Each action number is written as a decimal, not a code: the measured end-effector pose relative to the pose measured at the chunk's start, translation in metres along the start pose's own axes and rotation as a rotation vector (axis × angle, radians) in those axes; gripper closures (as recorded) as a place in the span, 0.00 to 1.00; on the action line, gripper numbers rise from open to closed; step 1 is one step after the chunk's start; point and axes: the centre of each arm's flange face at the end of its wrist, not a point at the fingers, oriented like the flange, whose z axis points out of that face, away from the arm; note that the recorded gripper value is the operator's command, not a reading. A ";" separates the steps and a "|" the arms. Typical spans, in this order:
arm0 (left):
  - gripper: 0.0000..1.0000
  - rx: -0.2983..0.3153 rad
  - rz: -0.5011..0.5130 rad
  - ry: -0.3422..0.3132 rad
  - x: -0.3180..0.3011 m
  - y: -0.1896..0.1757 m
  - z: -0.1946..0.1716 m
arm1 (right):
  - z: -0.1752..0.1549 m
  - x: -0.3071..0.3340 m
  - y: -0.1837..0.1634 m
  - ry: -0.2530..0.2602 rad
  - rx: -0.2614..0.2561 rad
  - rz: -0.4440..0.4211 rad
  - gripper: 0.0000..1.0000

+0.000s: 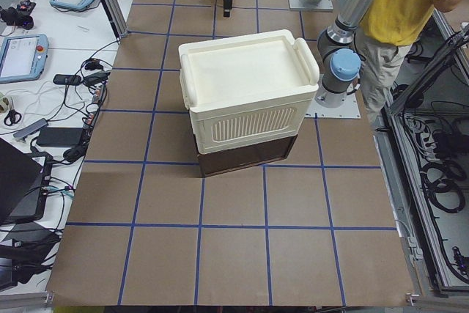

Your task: Pull drawer sideways

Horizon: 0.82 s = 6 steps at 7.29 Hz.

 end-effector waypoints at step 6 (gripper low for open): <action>0.00 -0.180 -0.022 -0.062 -0.001 -0.025 0.161 | 0.000 0.000 0.000 0.001 0.000 0.000 0.00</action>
